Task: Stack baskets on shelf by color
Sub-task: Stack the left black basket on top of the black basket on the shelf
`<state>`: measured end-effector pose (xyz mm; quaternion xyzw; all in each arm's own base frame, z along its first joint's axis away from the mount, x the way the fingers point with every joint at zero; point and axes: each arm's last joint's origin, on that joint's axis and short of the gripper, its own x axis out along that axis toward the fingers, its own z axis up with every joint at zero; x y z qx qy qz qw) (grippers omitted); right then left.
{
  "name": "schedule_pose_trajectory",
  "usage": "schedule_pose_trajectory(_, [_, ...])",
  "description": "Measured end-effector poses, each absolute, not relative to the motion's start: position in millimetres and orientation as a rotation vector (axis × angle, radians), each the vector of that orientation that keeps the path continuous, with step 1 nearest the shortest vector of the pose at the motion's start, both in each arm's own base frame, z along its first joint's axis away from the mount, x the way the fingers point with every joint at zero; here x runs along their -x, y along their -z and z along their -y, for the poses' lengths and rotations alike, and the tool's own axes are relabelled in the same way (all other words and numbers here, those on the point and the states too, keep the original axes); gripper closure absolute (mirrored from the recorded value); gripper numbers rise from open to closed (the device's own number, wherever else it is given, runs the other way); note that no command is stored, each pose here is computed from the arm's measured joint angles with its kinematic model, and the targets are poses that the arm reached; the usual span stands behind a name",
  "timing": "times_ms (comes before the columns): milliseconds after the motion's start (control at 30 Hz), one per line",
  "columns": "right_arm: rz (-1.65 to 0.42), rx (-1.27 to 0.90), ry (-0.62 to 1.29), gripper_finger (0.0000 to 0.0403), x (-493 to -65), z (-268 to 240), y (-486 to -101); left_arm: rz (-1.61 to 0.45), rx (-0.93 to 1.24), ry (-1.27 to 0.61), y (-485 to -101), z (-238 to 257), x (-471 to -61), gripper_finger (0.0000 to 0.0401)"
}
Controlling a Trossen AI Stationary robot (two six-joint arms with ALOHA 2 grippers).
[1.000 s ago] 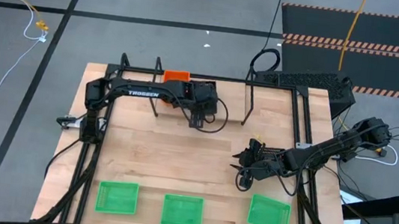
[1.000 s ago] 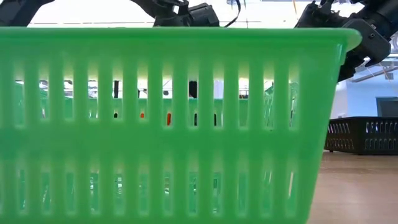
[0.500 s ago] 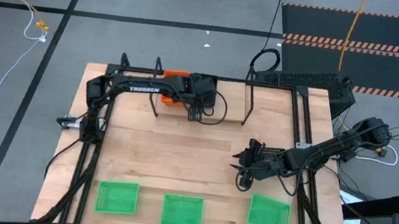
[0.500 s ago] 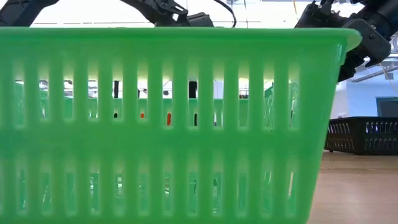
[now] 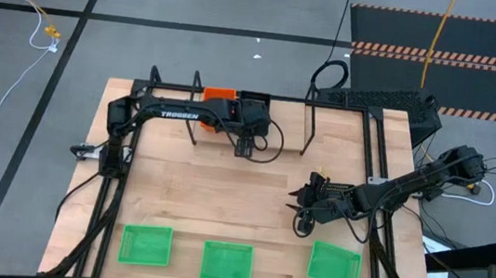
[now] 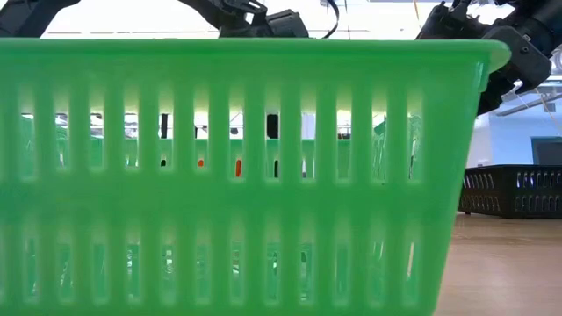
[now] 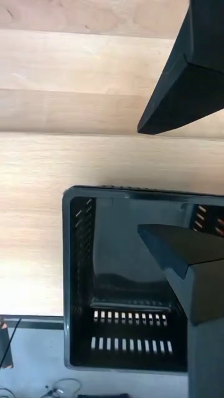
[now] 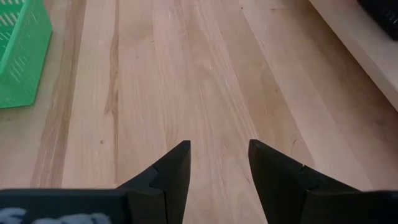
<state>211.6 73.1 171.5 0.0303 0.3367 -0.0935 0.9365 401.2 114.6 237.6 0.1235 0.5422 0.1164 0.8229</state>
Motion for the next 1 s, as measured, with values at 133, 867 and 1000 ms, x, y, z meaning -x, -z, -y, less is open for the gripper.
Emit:
schedule_pose_trajectory(133, [-0.688, -0.062, 0.191, 0.0248, -212, -73, -172, -1.153, -0.261, -0.247, -238, -115, -401, 0.0151])
schedule_pose_trajectory(867, [-0.683, -0.055, 0.183, 0.0248, -212, -73, -172, -1.162, -0.23, -0.243, -227, -117, -405, 0.0151])
schedule_pose_trajectory(1000, [-0.684, -0.053, 0.183, 0.0248, -212, -73, -172, -1.154, -0.181, -0.181, -226, -113, -406, 0.0151])
